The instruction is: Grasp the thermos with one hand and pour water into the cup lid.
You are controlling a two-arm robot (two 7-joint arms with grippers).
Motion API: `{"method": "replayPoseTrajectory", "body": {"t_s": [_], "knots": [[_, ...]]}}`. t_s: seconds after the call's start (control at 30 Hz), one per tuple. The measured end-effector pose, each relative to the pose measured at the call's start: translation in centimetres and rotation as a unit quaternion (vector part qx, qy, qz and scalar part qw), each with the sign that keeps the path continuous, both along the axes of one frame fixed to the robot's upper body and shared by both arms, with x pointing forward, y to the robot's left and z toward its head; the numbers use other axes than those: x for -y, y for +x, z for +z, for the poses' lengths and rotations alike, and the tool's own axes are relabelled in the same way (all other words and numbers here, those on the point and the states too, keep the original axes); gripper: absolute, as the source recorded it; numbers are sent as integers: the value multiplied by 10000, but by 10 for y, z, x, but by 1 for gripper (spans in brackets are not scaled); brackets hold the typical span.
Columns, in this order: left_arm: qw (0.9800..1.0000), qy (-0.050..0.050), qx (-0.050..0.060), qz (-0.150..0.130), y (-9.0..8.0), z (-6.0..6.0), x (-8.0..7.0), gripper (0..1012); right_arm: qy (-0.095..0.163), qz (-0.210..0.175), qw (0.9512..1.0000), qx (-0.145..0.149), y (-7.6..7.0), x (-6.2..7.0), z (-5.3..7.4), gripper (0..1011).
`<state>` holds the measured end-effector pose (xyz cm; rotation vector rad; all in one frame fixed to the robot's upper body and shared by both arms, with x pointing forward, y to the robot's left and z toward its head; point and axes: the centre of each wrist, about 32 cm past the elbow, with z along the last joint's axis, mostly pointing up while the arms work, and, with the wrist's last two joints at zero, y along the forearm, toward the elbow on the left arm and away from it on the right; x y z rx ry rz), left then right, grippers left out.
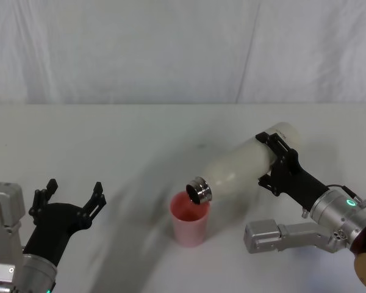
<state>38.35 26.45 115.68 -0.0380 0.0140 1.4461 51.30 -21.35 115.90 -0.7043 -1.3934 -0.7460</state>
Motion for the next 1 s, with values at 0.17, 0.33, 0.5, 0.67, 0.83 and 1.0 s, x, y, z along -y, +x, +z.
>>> {"method": "replayPoseTrajectory", "body": {"t_s": [0.17, 0.33, 0.5, 0.67, 0.83, 1.0], "knots": [[10000, 0, 0, 0, 0, 0, 0, 1001, -3, 0, 10000, -6, 0, 0, -1, 960], [10000, 0, 0, 0, 0, 0, 0, 1001, 2, 0, 10000, -6, 0, 0, 0, 960], [10000, 0, 0, 0, 0, 0, 0, 1001, 62, -8, 10000, -25, 0, 1, 0, 960], [10000, 0, 0, 0, 0, 0, 0, 1001, 161, -16, 9998, -67, 0, 1, 1, 960], [10000, 0, 0, 0, 0, 0, 0, 1001, 346, -16, 9993, -147, 0, 1, 2, 959], [10000, 0, 0, 0, 0, 0, 0, 1001, 617, -6, 9977, -293, 0, 1, 4, 959]]}}
